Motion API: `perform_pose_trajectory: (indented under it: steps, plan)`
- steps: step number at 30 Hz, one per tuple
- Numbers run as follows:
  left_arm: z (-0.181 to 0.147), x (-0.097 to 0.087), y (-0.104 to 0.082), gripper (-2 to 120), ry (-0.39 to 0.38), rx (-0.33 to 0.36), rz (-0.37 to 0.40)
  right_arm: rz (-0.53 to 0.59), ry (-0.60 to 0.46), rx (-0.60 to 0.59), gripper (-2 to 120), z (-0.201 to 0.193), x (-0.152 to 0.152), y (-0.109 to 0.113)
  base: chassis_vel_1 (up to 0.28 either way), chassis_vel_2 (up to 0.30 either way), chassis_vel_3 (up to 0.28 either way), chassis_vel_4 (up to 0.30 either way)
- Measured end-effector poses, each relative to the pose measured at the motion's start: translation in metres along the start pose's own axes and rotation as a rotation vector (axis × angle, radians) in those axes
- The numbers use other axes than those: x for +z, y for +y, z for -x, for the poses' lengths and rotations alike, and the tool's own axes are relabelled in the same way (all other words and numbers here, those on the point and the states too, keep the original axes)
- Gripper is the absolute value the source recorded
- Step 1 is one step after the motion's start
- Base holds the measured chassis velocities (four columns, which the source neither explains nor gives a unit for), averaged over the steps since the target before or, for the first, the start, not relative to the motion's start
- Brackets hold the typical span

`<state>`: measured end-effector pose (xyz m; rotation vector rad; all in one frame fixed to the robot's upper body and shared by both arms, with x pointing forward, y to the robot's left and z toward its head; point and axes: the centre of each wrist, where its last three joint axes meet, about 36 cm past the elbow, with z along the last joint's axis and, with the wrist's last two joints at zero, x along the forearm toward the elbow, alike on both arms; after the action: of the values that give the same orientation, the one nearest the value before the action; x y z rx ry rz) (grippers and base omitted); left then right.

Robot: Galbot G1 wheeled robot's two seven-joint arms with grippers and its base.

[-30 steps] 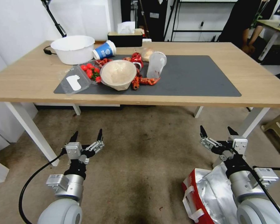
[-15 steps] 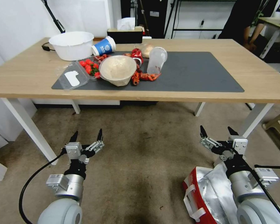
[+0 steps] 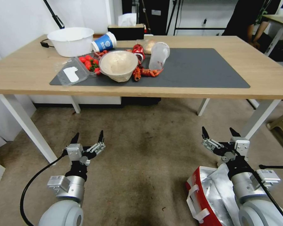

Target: Pick up the food delivery bag from the floor and place it on the table.

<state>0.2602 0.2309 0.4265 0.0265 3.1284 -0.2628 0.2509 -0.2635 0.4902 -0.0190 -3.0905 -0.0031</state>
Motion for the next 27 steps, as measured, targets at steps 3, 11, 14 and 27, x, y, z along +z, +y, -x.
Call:
perform_pose_trajectory:
  steps: [3, 11, 14, 27]
  plan:
    - [0.0001, 0.0003, 0.0, 100, 0.0, 0.0, 0.0, -0.002, 0.0, -0.001, 100, 0.0001, -0.0001, -0.0001, 0.0, 0.0, 0.0, 0.0]
    - [0.0011, 0.0014, 0.0003, 100, 0.002, -0.001, -0.001, -0.003, 0.001, -0.001, 100, 0.0006, 0.0003, -0.0004, 0.0, 0.0, 0.0, 0.0]
    - [0.0011, 0.0015, 0.0004, 100, 0.002, -0.001, 0.0, -0.004, 0.001, -0.001, 100, 0.0006, 0.0004, -0.0004, 0.0, 0.0, 0.0, 0.0]
    - [0.0002, 0.0022, 0.0005, 100, 0.003, -0.001, 0.0, -0.009, 0.003, 0.0, 100, -0.0003, 0.0005, -0.0002, 0.0, 0.0, 0.0, 0.0]
